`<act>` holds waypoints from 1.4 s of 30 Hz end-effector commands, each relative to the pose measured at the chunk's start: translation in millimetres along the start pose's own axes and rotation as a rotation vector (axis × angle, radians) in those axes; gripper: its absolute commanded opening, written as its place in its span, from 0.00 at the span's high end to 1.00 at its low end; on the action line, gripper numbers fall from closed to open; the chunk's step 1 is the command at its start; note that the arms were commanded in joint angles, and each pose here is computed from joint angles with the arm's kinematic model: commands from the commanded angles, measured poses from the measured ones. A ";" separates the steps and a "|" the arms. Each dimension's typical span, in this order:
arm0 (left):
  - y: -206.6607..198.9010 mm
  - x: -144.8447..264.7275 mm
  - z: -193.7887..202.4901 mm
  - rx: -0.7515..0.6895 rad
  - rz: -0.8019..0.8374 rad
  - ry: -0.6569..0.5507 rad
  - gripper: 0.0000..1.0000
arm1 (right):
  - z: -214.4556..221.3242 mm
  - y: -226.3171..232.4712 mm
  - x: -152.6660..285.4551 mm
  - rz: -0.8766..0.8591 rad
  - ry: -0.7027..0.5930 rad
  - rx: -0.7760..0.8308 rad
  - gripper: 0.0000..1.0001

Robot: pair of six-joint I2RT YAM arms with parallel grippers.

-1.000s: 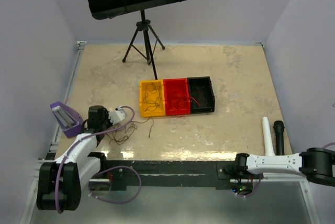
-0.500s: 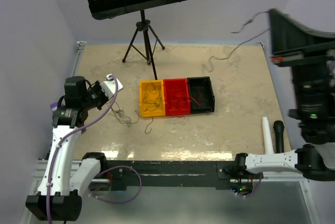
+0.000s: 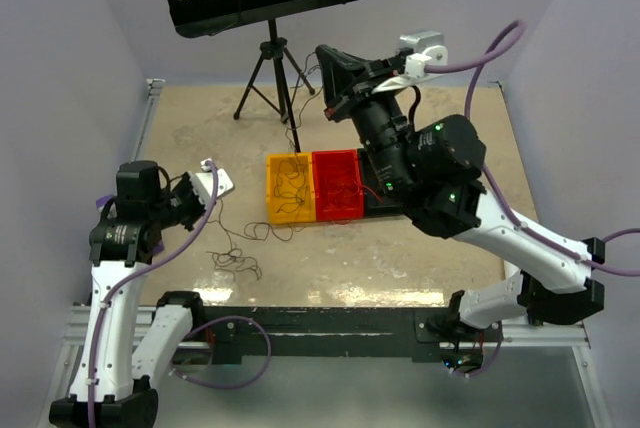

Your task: Untangle the cables

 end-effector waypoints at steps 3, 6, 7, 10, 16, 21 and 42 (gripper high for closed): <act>-1.2 19.6 -19.2 -0.054 -0.003 -0.078 1.00 | 2.8 -17.6 -19.3 0.019 -0.061 -0.042 1.00; -1.8 24.4 -24.7 -0.062 0.004 -0.099 1.00 | 17.6 -27.6 -28.5 0.028 -0.044 -0.024 1.00; -2.3 25.9 -26.1 -0.064 0.006 -0.105 1.00 | 21.8 -30.9 -31.5 0.032 -0.042 -0.042 1.00; -4.1 28.2 -27.9 -0.078 0.018 -0.115 1.00 | 33.1 -37.4 -39.3 0.037 -0.030 -0.040 1.00; -5.2 30.4 -28.7 -0.088 0.020 -0.117 1.00 | 49.7 -45.2 -52.7 0.045 -0.013 -0.029 1.00; -6.4 32.6 -29.3 -0.096 0.016 -0.120 1.00 | 69.3 -52.1 -61.8 0.054 0.012 -0.019 1.00; -8.1 26.0 -19.3 -0.095 0.002 -0.089 1.00 | 169.6 -86.3 -76.1 0.103 0.160 0.020 1.00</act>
Point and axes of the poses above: each gripper's point midway between its finger pads, its own x axis back along the fingers, its own y axis along the line the jaws close on, z = x × y, the point moved 9 cm from there along x, back along the fingers, and after that the axes turned 9 degrees about -x, right-handed, at the moved point
